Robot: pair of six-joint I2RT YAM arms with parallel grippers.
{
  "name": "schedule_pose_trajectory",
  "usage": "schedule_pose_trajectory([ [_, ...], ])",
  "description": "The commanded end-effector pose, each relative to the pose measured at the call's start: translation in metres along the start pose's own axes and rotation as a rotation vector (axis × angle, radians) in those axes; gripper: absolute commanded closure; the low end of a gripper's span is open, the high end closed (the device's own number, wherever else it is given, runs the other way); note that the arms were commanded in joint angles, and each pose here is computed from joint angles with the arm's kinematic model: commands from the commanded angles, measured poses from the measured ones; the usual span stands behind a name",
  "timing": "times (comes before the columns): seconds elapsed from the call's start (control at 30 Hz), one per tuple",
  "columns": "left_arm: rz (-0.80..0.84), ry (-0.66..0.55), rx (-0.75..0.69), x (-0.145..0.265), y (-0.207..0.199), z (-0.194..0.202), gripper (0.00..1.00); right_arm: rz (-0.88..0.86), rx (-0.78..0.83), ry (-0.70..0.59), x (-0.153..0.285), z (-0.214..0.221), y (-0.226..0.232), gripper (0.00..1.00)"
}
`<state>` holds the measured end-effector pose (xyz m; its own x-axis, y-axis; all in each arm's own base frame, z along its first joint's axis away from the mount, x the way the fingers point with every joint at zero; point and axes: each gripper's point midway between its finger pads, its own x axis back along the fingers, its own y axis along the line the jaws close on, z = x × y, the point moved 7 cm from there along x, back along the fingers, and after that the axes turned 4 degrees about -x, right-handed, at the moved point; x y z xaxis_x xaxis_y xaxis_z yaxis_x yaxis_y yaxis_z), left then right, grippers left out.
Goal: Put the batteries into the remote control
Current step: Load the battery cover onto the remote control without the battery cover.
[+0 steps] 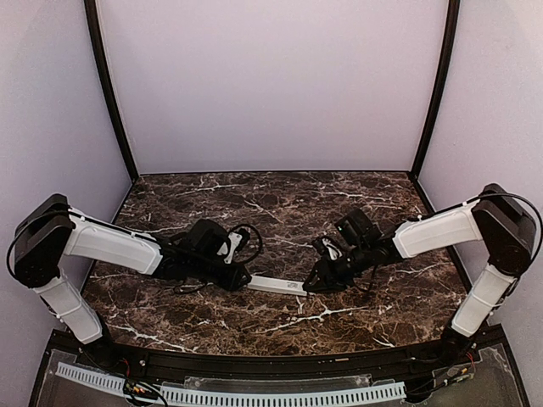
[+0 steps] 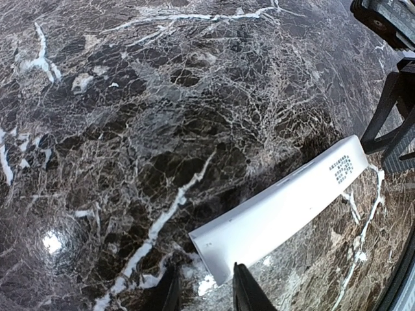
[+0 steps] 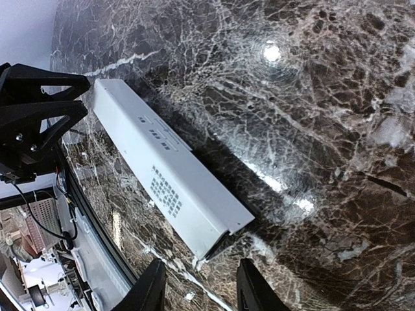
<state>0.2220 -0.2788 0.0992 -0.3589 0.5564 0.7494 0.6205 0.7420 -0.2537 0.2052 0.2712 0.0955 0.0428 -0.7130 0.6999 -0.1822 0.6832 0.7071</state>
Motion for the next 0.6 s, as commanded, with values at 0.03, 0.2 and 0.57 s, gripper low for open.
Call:
schedule_pose_trajectory([
  [0.03, 0.025, -0.013, 0.000, -0.0009, -0.0057, -0.0064, 0.74, -0.001, -0.012, 0.017, -0.0096, 0.0027, -0.0067, 0.65],
  [0.2, 0.022, -0.010, 0.000, -0.0020, -0.0055, -0.0057, 0.79, 0.004, -0.020, 0.026, -0.0138, 0.0034, -0.0107, 0.67],
  [0.57, 0.028, 0.008, -0.006, -0.0068, -0.0080, -0.0031, 0.83, 0.011, -0.024, 0.029, -0.0168, 0.0030, -0.0145, 0.69],
])
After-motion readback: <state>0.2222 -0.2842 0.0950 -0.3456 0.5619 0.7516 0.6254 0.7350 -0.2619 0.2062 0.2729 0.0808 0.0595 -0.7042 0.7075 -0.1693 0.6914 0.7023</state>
